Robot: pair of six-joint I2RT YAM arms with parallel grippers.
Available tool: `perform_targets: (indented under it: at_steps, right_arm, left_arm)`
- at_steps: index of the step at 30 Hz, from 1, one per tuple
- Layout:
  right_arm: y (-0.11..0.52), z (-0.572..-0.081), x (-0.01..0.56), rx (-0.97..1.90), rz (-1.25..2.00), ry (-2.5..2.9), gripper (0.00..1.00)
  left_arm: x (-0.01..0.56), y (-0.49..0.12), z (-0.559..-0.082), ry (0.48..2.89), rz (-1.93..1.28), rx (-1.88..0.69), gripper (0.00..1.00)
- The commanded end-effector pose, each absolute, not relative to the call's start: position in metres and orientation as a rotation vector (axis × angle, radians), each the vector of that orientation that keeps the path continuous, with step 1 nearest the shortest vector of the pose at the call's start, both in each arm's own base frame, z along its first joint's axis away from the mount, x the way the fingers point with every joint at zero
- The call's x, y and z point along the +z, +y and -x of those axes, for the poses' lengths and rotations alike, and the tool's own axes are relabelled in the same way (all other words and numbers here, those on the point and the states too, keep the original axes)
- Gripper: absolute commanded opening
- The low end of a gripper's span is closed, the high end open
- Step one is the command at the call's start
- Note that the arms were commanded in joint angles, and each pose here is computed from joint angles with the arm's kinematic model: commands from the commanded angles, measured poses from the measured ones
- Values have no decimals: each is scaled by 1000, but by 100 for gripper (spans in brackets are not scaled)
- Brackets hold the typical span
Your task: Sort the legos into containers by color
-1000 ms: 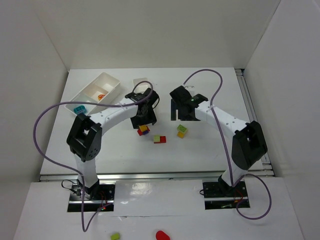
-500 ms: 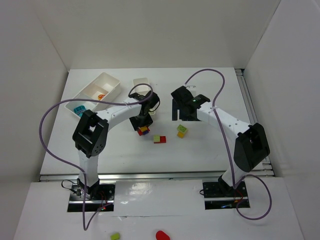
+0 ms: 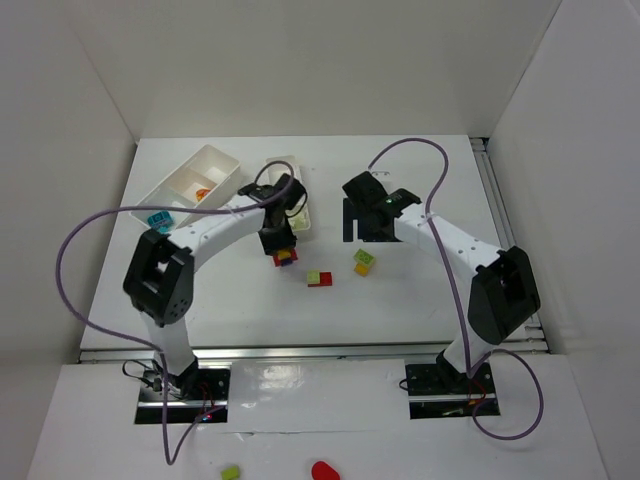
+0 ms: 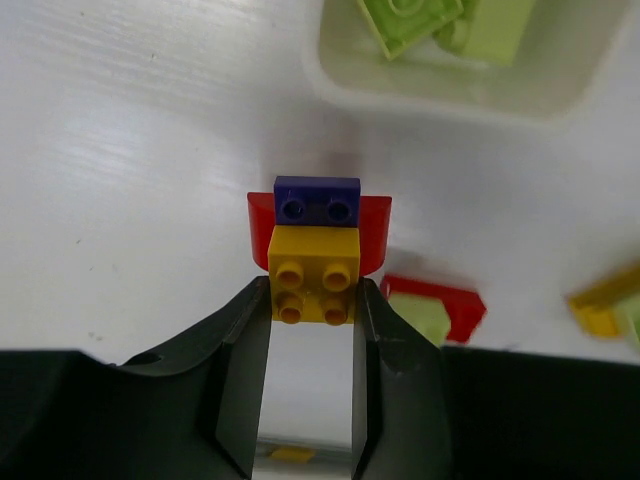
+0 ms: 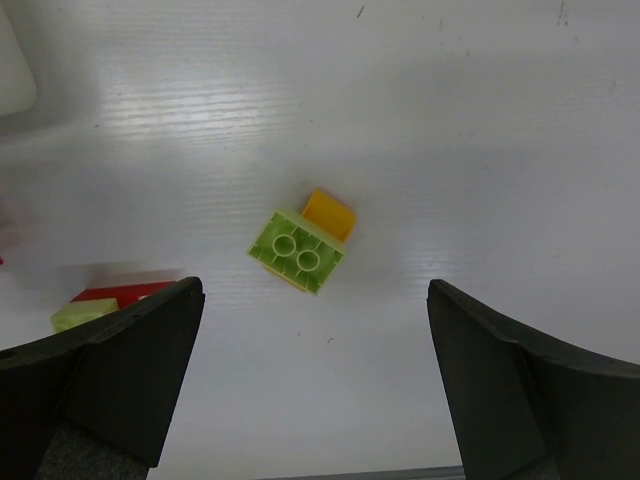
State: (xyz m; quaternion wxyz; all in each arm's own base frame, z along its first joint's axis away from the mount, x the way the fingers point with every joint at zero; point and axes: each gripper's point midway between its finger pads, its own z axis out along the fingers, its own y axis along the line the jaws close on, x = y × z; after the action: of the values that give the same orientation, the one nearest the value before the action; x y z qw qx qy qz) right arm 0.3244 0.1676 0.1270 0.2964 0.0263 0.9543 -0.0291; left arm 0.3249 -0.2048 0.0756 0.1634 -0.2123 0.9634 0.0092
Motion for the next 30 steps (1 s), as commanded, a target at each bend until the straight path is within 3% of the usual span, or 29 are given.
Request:
perform_targets:
  at_steps: [1,4,9,13,19,24,30]
  right_arm:
    - [186,-333,163,93,-30,2459,100]
    - [216,-329,181,328,56,2417,100]
    - [266,-313,231,781,271,2252,100]
    - [282,-303,246,931,349,2219,99]
    - [279,-291,277,949,497,2063,90]
    - [260,-291,256,784,618,2048,91]
    - [244,-287,265,650,737,1722,93]
  left_arm:
    - [143,-215,-318,2673,284,-298,13]
    - [182,-228,-316,2572,36,-585,1]
    - [207,-239,-313,2476,-162,-925,0]
    - [214,-248,-310,2381,-239,-1174,0]
    - [212,-245,-315,2369,-178,-1531,0]
    - [236,-235,-332,2337,-185,-1691,0]
    - [220,-223,-333,2415,-118,-1768,0]
